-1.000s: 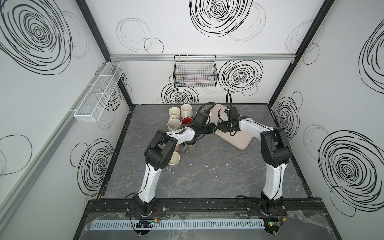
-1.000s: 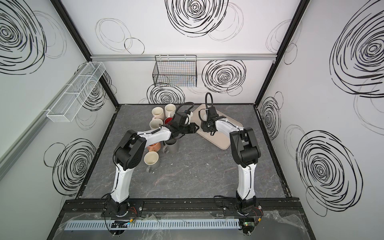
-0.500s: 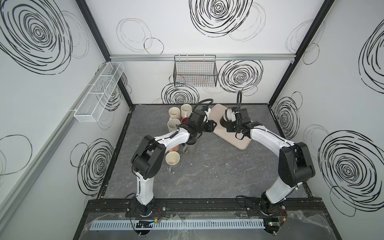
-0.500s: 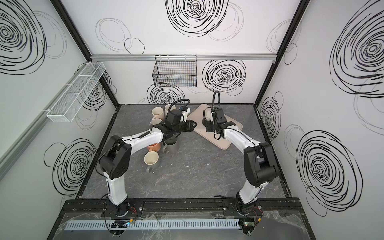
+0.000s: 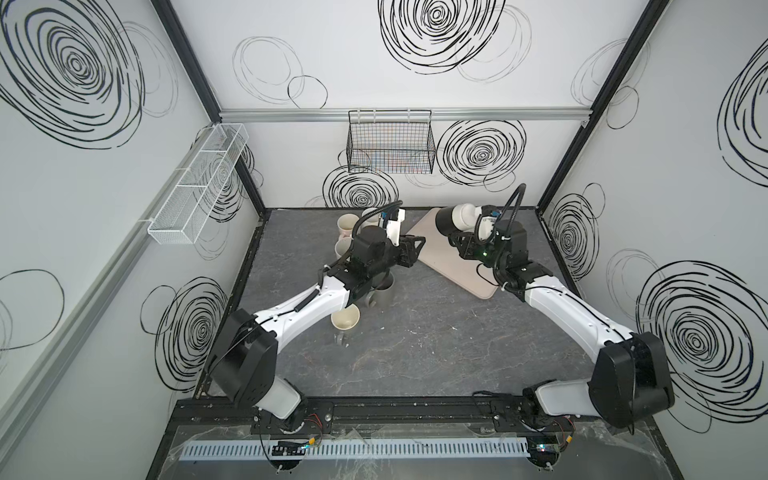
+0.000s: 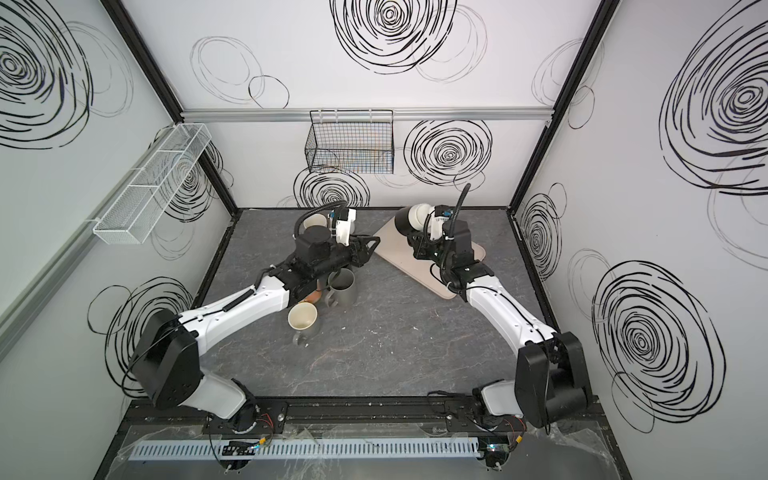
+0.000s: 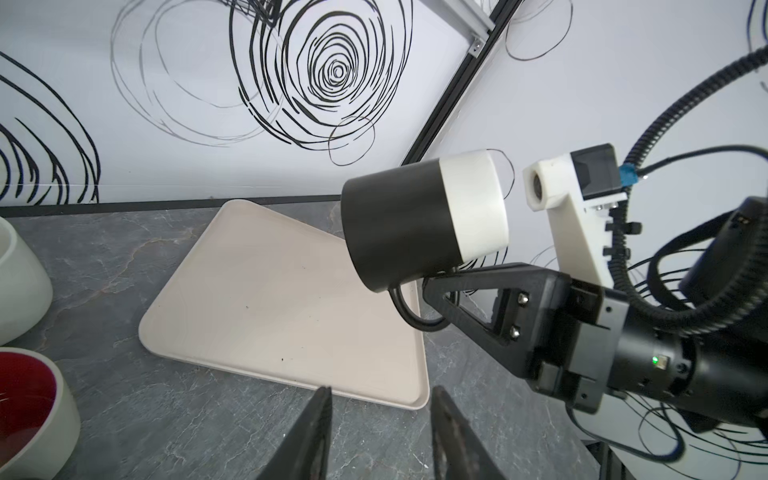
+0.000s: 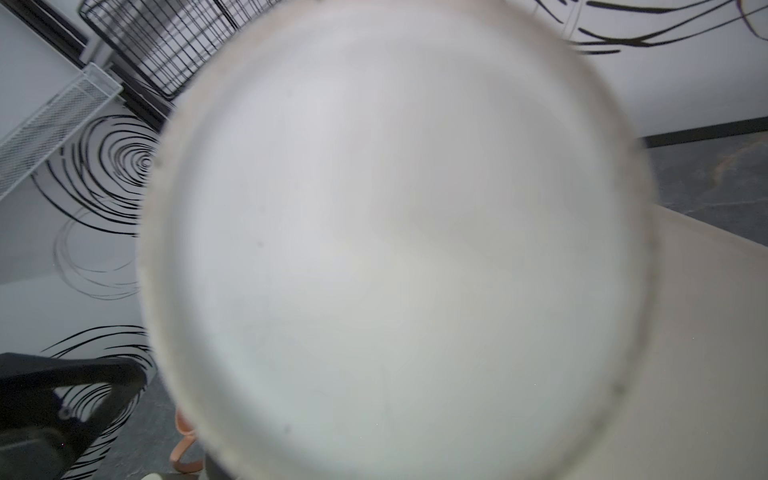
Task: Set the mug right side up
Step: 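Lift the black-and-white mug and rotate it mouth-up toward the left gripper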
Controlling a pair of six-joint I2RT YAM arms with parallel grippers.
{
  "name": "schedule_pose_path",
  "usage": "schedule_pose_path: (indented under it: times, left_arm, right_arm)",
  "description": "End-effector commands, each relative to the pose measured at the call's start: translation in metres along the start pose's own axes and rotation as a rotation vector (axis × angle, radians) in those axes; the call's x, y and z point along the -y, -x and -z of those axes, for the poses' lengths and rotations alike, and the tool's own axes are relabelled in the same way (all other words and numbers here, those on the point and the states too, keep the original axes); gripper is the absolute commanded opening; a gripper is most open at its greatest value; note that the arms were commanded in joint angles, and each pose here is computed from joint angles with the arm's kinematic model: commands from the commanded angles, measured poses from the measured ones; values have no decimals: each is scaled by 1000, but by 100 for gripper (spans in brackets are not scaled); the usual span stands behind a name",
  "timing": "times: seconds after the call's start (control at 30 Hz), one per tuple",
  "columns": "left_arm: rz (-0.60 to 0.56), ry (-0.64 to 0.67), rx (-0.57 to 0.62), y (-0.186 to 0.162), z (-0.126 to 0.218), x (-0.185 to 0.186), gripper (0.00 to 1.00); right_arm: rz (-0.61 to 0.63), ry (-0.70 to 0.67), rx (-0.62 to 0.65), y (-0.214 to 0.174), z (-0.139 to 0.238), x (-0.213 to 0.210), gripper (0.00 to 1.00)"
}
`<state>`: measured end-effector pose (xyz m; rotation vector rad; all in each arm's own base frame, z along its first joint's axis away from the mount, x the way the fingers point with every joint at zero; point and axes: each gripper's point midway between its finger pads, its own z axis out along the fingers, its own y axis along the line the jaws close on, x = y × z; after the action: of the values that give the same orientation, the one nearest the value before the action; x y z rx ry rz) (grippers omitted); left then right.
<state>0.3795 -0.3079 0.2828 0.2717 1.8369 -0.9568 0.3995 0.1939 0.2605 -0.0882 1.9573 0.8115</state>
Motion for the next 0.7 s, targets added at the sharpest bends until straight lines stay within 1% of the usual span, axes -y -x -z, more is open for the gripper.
schedule_pose_path:
  times: [0.0, 0.13, 0.33, 0.5, 0.67]
  left_arm:
    - [34, -120, 174, 39, 23, 23, 45]
    - [128, -210, 258, 49, 43, 24, 47]
    - [183, -315, 289, 54, 53, 38, 50]
    - [219, -378, 304, 60, 56, 45, 52]
    - [266, -433, 312, 62, 54, 44, 52]
  right_arm:
    - [37, 265, 209, 63, 31, -65, 0]
    - [30, 438, 227, 68, 45, -95, 0]
    - [23, 612, 194, 70, 56, -127, 0]
    - [55, 708, 165, 65, 62, -152, 0]
    - [70, 727, 142, 59, 63, -163, 0]
